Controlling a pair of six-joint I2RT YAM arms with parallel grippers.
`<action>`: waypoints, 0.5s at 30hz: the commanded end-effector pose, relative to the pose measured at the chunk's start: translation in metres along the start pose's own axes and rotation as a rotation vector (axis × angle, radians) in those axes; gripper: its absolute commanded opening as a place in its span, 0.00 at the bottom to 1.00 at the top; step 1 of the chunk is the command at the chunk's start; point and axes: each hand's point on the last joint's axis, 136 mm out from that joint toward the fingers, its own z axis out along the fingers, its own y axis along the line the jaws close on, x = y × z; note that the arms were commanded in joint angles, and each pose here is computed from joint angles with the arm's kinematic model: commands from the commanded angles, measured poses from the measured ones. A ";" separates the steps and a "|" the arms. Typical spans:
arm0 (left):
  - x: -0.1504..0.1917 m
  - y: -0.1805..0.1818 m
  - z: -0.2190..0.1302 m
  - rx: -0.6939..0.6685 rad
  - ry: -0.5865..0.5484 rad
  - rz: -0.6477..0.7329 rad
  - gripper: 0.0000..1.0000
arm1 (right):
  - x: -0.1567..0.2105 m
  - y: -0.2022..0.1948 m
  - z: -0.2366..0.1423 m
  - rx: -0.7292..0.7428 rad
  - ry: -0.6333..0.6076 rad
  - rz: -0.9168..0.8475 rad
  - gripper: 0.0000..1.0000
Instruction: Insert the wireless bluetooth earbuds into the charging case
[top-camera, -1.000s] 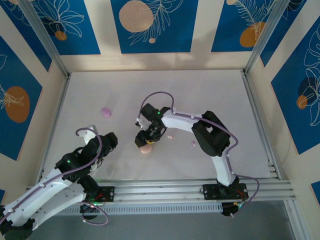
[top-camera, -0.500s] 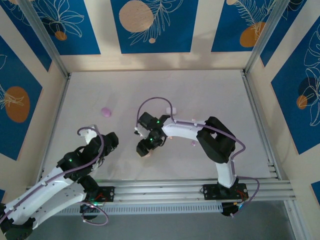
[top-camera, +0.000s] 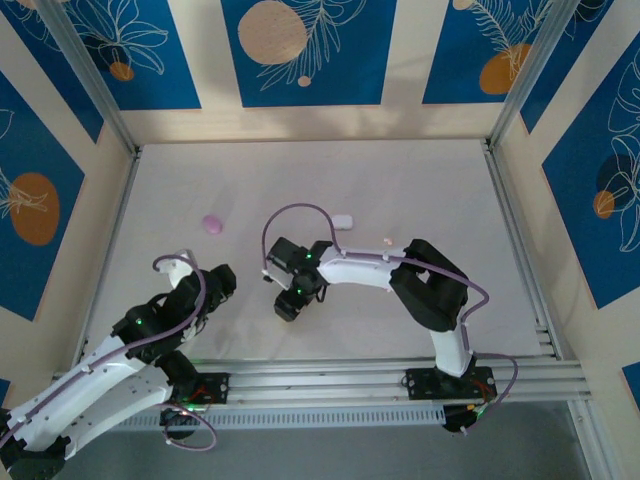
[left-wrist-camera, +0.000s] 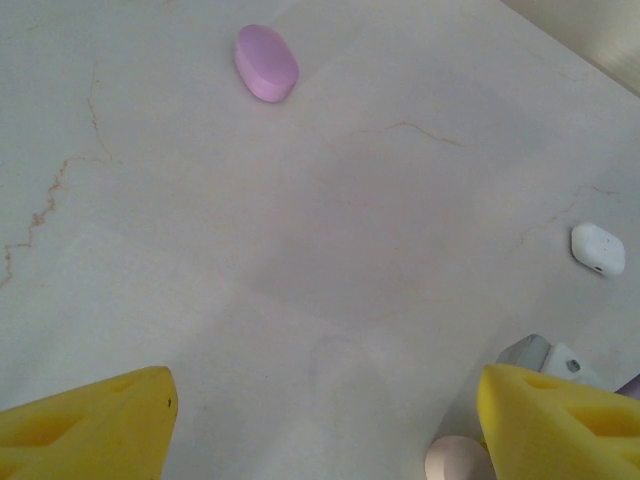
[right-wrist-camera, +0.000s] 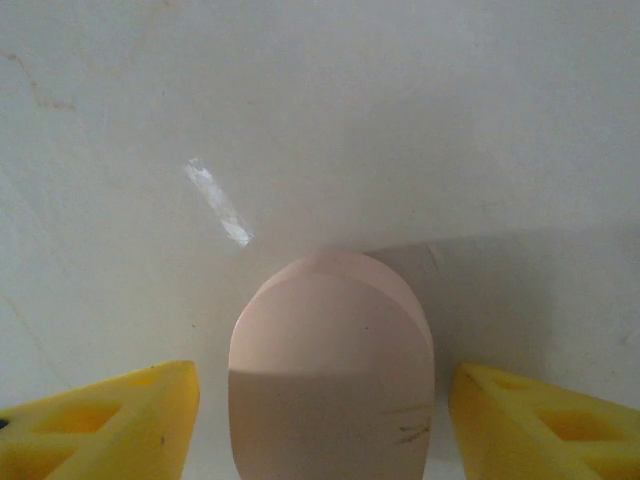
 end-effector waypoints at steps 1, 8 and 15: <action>-0.006 0.003 -0.002 -0.009 -0.025 0.000 0.78 | 0.002 0.003 -0.003 0.022 -0.013 -0.062 0.65; -0.007 0.004 -0.003 -0.011 -0.027 -0.002 0.78 | 0.003 0.003 -0.007 0.027 -0.031 -0.084 0.42; -0.012 -0.015 -0.006 0.074 -0.033 0.050 0.78 | -0.012 0.006 -0.069 0.010 -0.264 -0.077 0.41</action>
